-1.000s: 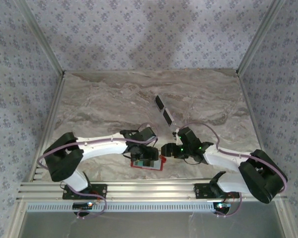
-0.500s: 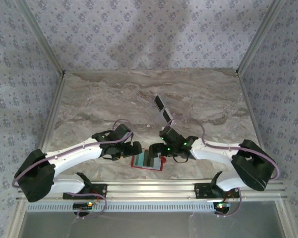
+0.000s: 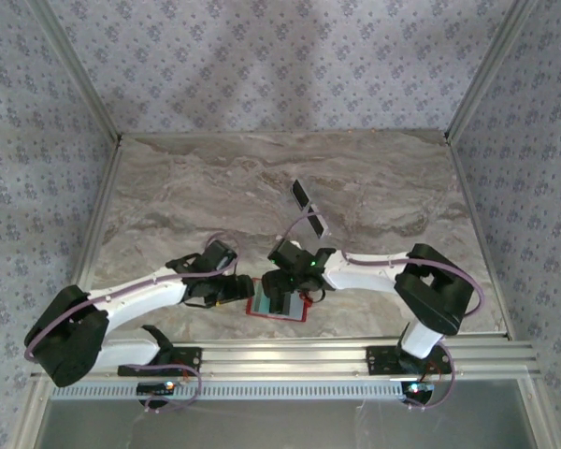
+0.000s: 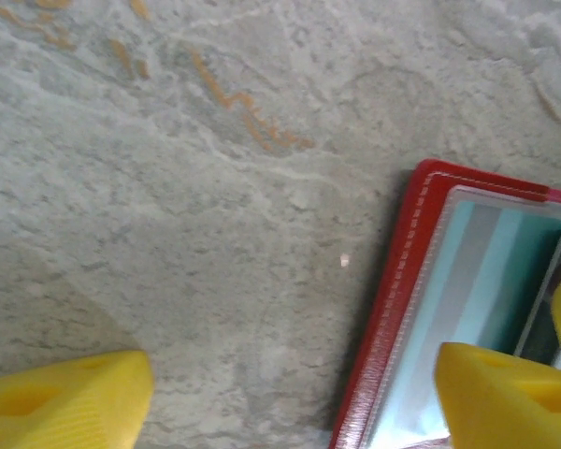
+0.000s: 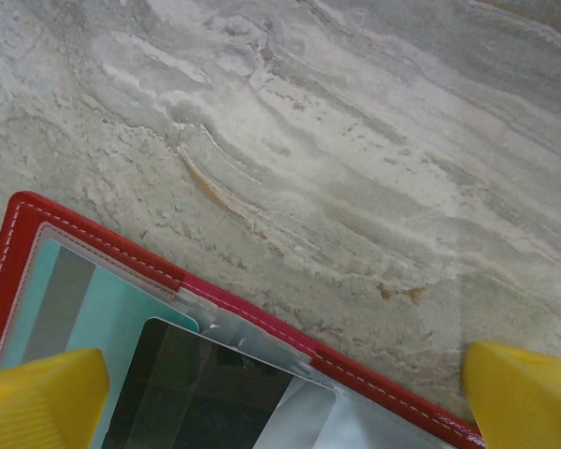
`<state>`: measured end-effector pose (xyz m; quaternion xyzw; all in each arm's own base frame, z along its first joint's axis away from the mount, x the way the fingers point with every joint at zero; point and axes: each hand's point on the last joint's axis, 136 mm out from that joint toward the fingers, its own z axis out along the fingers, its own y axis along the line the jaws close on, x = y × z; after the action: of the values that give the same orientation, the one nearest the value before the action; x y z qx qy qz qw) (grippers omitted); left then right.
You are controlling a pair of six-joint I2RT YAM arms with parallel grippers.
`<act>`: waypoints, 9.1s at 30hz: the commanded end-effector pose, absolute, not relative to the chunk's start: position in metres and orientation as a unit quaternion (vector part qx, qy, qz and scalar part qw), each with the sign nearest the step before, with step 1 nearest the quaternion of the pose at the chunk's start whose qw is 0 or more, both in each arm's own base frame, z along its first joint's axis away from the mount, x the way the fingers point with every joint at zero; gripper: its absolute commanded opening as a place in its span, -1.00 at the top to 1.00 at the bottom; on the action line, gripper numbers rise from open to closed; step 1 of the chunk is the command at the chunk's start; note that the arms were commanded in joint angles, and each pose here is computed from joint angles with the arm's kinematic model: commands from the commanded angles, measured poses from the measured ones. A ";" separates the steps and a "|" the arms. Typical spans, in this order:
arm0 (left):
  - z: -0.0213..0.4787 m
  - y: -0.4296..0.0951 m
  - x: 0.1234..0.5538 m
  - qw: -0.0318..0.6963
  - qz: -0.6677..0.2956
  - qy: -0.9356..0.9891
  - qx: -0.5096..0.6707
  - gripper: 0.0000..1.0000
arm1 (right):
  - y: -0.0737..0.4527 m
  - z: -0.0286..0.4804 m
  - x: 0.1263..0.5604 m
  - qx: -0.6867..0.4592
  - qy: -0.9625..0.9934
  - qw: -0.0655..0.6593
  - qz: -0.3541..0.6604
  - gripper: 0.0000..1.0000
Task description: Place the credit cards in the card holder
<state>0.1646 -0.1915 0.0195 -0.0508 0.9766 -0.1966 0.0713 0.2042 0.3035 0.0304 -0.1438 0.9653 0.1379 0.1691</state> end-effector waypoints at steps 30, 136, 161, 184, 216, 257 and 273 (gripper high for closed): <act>0.017 -0.255 0.152 0.006 -0.351 0.936 0.011 -0.33 | 0.314 0.030 0.192 -0.224 0.950 0.174 0.129 -0.54; 0.100 -0.175 0.191 0.094 -0.291 0.951 -0.049 -0.41 | 0.245 0.015 0.140 -0.085 0.990 0.112 0.002 -0.70; 0.098 -0.194 0.188 0.070 -0.310 0.948 -0.026 -0.38 | 0.242 0.051 0.148 -0.101 0.984 0.147 0.019 -0.84; 0.087 -0.197 0.182 0.052 -0.302 0.952 -0.020 -0.38 | 0.249 0.021 0.149 -0.098 0.987 0.119 0.041 -0.41; 0.065 -0.178 0.145 0.013 -0.298 0.953 -0.057 -0.40 | 0.280 0.057 0.159 -0.203 0.958 0.140 0.149 -0.52; 0.042 -0.212 0.149 -0.023 -0.336 0.941 -0.025 -0.29 | 0.250 0.036 0.165 -0.167 0.970 0.162 0.065 -0.49; 0.041 -0.215 0.151 -0.032 -0.337 0.941 -0.021 -0.29 | 0.263 0.030 0.164 -0.165 0.968 0.153 0.110 0.14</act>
<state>0.1482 -0.2085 0.0340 -0.0375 0.9443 -0.3253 -0.0331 0.1644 0.2618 0.0270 -0.1687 0.9696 0.0920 0.1517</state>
